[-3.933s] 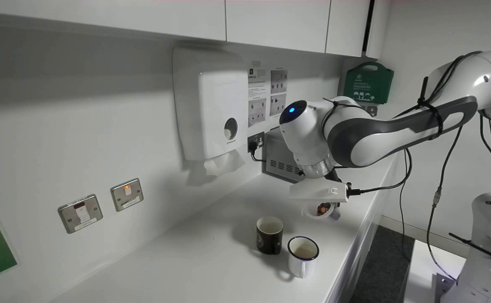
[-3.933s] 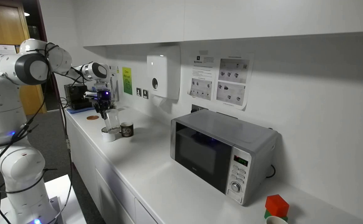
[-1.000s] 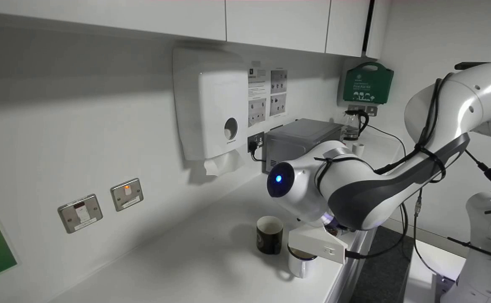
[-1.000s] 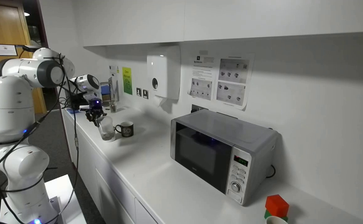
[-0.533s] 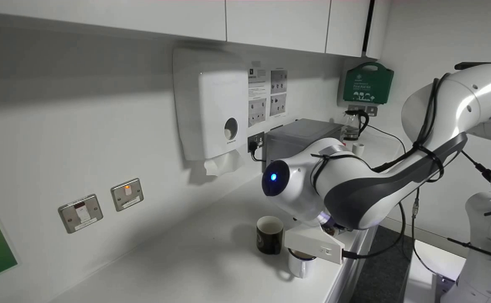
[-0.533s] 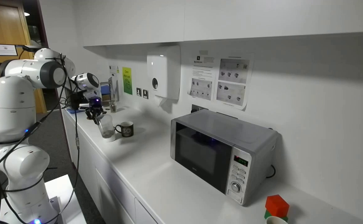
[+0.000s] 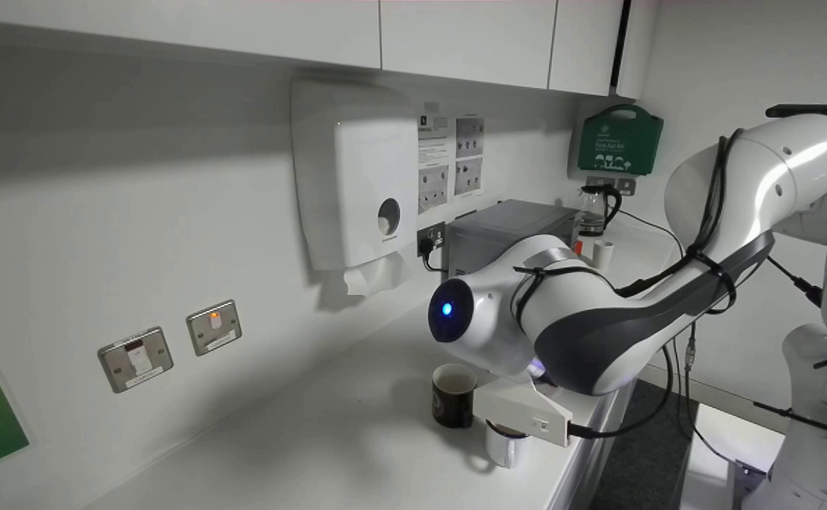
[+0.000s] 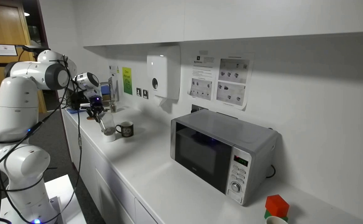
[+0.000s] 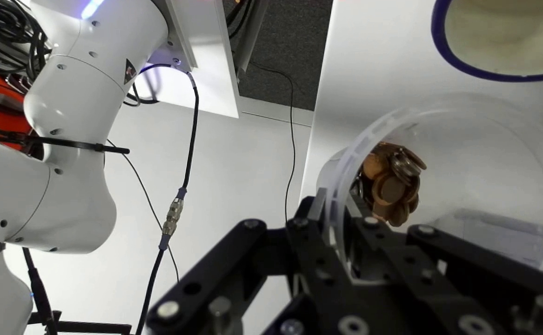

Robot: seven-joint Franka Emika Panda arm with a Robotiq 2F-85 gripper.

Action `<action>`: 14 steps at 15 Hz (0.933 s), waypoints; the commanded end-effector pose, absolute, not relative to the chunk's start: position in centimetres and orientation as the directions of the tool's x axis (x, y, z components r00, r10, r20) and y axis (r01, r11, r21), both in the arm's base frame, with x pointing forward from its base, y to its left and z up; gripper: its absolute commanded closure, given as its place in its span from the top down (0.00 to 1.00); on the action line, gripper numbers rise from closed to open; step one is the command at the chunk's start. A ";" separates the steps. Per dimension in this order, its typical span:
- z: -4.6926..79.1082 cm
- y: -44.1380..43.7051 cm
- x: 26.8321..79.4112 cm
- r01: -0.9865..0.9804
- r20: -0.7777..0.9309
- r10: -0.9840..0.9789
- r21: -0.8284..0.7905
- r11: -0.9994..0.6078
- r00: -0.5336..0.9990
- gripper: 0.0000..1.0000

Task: Pick up the colourless cup from the countertop and pour its contents in the two cups.

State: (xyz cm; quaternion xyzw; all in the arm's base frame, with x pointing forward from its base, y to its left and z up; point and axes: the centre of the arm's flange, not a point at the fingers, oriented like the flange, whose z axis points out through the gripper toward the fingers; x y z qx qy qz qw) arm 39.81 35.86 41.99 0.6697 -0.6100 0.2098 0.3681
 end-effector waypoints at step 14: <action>40.9 37.8 40.2 -0.984 0.863 -0.500 0.144 0.104 0.074 0.02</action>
